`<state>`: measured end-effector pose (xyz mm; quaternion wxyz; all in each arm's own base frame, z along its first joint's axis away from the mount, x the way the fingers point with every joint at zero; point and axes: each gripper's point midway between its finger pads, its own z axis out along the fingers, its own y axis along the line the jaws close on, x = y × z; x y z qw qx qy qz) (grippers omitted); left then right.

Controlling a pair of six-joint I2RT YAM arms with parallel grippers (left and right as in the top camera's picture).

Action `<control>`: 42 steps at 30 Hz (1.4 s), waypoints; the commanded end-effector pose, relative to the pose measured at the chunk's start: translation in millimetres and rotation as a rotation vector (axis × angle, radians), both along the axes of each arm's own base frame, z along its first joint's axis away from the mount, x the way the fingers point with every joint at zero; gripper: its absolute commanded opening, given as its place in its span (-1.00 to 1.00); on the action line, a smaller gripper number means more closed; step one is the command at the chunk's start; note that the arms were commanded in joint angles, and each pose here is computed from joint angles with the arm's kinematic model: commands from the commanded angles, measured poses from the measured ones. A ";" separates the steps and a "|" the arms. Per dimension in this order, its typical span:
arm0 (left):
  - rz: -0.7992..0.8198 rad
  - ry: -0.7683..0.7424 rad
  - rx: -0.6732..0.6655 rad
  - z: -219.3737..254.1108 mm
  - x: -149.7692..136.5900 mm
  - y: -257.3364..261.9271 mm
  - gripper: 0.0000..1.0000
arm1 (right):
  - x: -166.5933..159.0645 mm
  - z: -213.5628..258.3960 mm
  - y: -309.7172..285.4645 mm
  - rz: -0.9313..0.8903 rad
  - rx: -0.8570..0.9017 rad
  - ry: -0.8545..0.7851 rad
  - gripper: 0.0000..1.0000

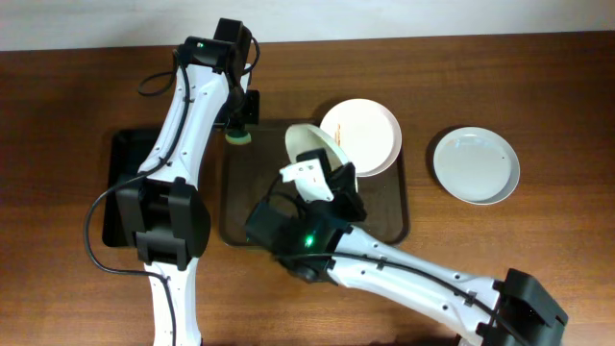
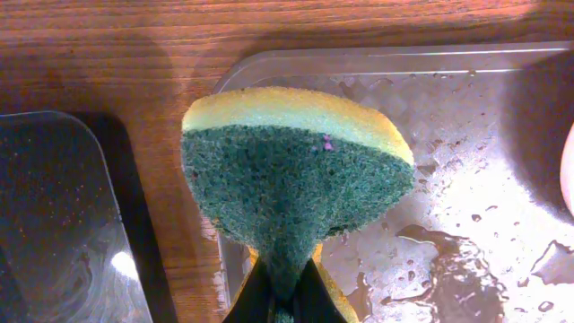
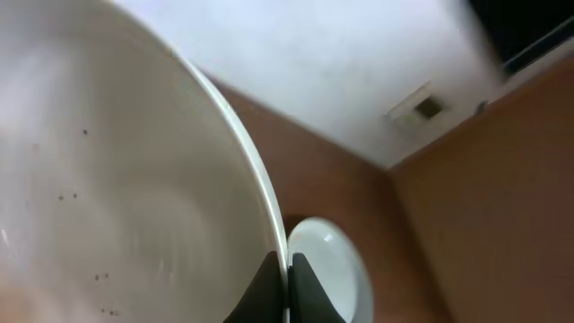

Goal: Clean dirty plates on tray and stack at the side
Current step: 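Carry the plate with the right gripper and stack it on the side plate, then grip the last plate's rim with the right gripper and pull it to tray center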

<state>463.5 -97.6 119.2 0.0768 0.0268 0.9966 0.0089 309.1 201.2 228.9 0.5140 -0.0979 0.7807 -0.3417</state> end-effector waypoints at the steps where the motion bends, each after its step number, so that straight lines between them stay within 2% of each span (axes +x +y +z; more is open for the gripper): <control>1: -0.023 -0.017 -0.012 6.2 2.3 -3.0 -0.99 | -7.0 45.5 -4.9 -0.037 -0.102 -0.221 -0.92; 7: -0.023 -0.017 -0.012 6.2 2.3 -3.0 -0.99 | -7.2 48.3 -4.9 -0.042 -0.104 -0.238 -0.92; 8: -0.023 -0.018 -0.011 6.2 2.4 -2.9 -0.99 | -5.0 35.2 -1.1 -0.023 -0.058 -0.174 -0.92; 9: -0.023 -0.018 -0.012 6.2 2.4 -3.0 -0.99 | -2.7 9.4 4.3 0.007 0.021 -0.043 -0.92; 12: -0.022 -0.018 -0.012 6.2 2.4 -3.0 -0.99 | 0.6 -65.9 5.8 -0.019 0.360 0.348 -0.92; 13: -0.022 -0.017 -0.012 6.2 2.2 -2.9 -0.99 | 4.3 -76.3 -3.8 -0.053 0.469 0.444 -0.92; 15: -0.023 -0.016 -0.011 6.2 2.1 -2.9 -0.99 | 16.7 -66.2 -38.0 -0.121 0.678 0.514 -0.92; 17: -0.023 -0.014 -0.010 6.0 1.4 -2.7 -0.99 | 27.2 -49.9 -93.4 -0.218 0.825 0.510 -0.92; 19: -0.023 -0.014 -0.010 6.0 1.4 -2.7 -0.99 | 29.0 -49.5 -201.1 -0.469 0.938 0.465 -0.92; 21: -0.023 -0.014 -0.010 6.0 1.4 -2.7 -0.99 | 19.5 -58.0 -269.7 -0.641 0.964 0.419 -0.92; 23: -0.022 -0.014 -0.011 6.1 1.5 -2.8 -0.99 | 0.2 -79.3 -349.4 -0.859 1.022 0.305 -0.92; 27: -0.023 -0.014 -0.011 6.1 1.6 -2.7 -0.99 | -0.6 -122.2 -388.8 -0.980 1.030 0.299 -0.92; 30: -0.022 -0.016 -0.011 6.1 1.9 -2.9 -0.99 | 12.2 -166.0 -378.4 -0.970 1.104 0.404 -0.92; 33: -0.022 -0.018 -0.012 6.2 2.5 -3.0 -0.99 | 22.5 -177.1 -357.6 -0.872 1.107 0.496 -0.90; 36: -0.022 -0.018 -0.012 6.2 2.5 -3.0 -0.99 | 30.7 -177.3 -336.6 -0.810 1.079 0.539 0.07; 37: -0.023 -0.018 -0.012 6.2 2.5 -3.0 -0.99 | 36.1 -173.6 -328.2 -0.781 1.106 0.545 0.84; 38: -0.022 -0.018 -0.012 6.2 2.5 -3.0 -0.99 | 47.9 -159.9 -319.6 -0.732 1.150 0.541 0.96; 39: -0.023 -0.019 -0.012 6.3 2.6 -3.0 -0.99 | 68.8 -128.7 -306.1 -0.628 1.188 0.540 0.95; 41: -0.022 -0.024 -0.013 6.5 3.9 -3.3 -0.99 | 115.2 -66.2 -249.6 -0.336 1.217 0.531 0.68; 42: -0.022 -0.028 -0.014 6.7 5.0 -3.6 -0.99 | 125.4 -61.9 -223.4 -0.267 1.186 0.534 0.44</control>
